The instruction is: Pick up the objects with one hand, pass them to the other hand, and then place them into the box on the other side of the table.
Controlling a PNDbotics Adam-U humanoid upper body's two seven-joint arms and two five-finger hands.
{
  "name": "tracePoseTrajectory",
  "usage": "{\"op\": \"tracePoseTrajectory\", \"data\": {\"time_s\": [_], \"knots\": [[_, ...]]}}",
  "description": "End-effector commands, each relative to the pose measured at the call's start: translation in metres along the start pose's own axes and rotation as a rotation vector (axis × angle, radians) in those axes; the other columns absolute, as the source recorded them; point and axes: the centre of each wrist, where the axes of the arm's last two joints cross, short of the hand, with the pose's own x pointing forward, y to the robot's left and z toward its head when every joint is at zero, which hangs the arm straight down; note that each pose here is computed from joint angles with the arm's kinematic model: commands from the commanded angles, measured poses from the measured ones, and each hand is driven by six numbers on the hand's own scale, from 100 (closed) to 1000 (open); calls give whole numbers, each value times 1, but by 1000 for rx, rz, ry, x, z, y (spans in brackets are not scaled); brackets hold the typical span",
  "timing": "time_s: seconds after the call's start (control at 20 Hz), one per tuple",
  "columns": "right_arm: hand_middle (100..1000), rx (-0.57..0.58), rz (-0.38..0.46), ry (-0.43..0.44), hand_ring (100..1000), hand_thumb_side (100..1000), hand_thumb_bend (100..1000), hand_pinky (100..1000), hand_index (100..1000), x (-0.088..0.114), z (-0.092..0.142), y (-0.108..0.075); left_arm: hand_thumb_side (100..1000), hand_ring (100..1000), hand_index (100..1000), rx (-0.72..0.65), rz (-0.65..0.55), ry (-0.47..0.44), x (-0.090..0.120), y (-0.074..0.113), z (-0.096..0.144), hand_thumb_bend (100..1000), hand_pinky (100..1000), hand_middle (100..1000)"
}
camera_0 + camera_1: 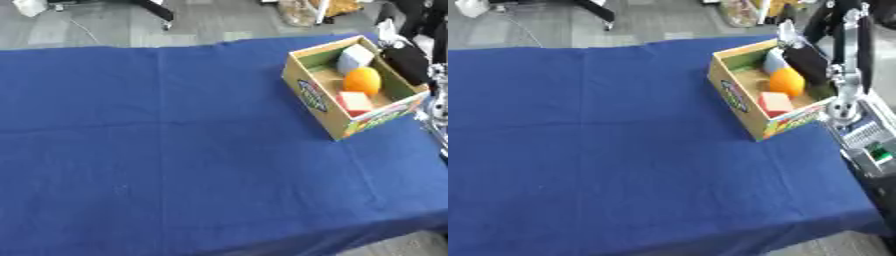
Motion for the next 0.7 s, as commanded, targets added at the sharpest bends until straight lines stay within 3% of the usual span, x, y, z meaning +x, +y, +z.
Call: {"op": "tracePoseTrajectory", "data": {"time_s": [0.05, 0.15, 0.35, 0.7], "knots": [[294, -17, -79, -56, 264, 406, 170, 284, 811, 10, 7, 7, 644, 686, 817, 21, -25, -46, 8, 2, -5, 498, 732, 685], [289, -12, -85, -58, 255, 437, 127, 279, 810, 9, 12, 10, 645, 682, 807, 23, -32, -49, 8, 2, -5, 485, 731, 679], [277, 41, -173, 63, 239, 458, 107, 269, 805, 7, 56, 38, 638, 676, 800, 46, -67, -64, 7, -3, -3, 495, 723, 672], [264, 74, -260, 257, 221, 486, 100, 262, 798, -1, 99, 68, 653, 674, 799, 67, -83, -68, 5, -13, 2, 489, 722, 671]]}}
